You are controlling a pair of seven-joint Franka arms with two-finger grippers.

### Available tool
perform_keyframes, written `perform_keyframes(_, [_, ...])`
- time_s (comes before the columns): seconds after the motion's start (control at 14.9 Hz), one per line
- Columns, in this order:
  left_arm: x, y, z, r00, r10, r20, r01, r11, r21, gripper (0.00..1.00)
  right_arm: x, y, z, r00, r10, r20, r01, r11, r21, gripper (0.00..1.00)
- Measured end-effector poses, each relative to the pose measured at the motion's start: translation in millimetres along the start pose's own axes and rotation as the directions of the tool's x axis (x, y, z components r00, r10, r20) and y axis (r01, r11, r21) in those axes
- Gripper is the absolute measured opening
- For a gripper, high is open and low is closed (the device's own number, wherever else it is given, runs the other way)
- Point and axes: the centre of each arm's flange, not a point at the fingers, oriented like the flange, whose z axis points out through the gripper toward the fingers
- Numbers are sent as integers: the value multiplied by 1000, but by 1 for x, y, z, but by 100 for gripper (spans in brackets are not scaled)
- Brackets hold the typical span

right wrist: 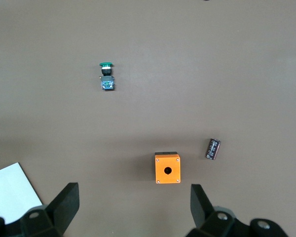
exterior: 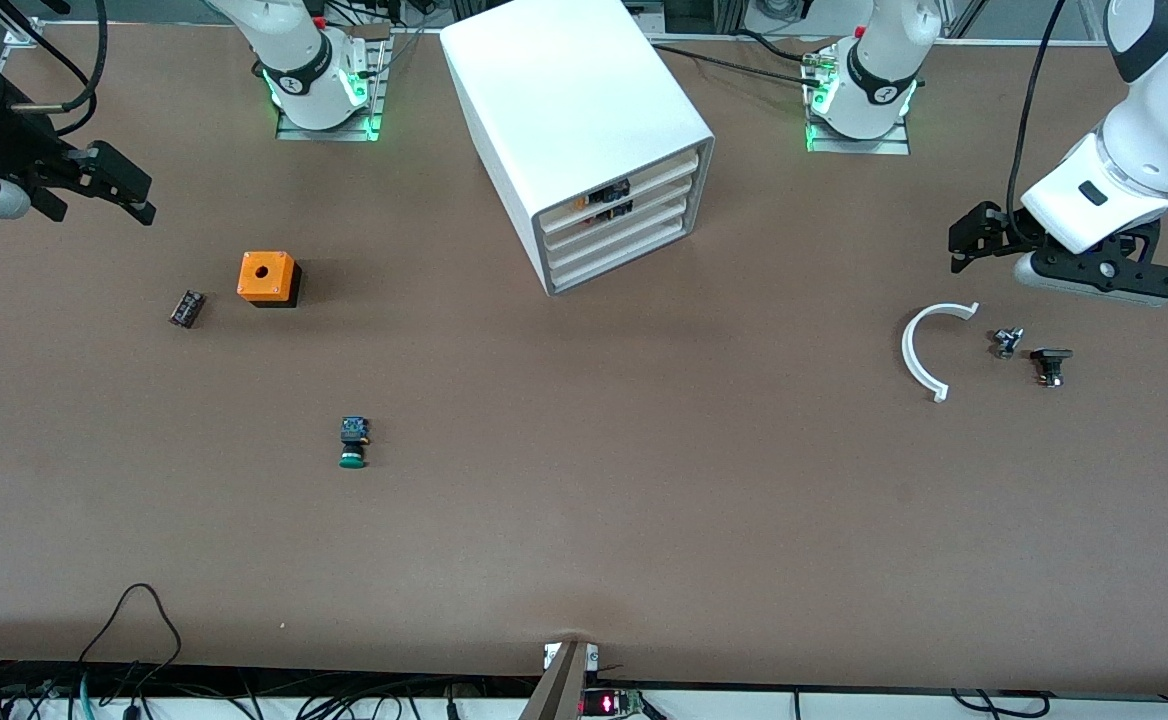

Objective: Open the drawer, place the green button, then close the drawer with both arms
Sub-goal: 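Move the right gripper toward the green button while the left gripper approaches the cabinet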

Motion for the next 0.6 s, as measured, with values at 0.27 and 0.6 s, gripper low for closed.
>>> perform_keyframes(0.27, [0,0,0,1000,0,1,0,1000,0,100,-3,0,2,1000,-10,23,10,1000,-2,100])
perform_keyframes(0.6, [-1,1,1,1000,1,13,-1,1000,-1,100,-3,0,6,999,-11,41,11,1000,-4,100])
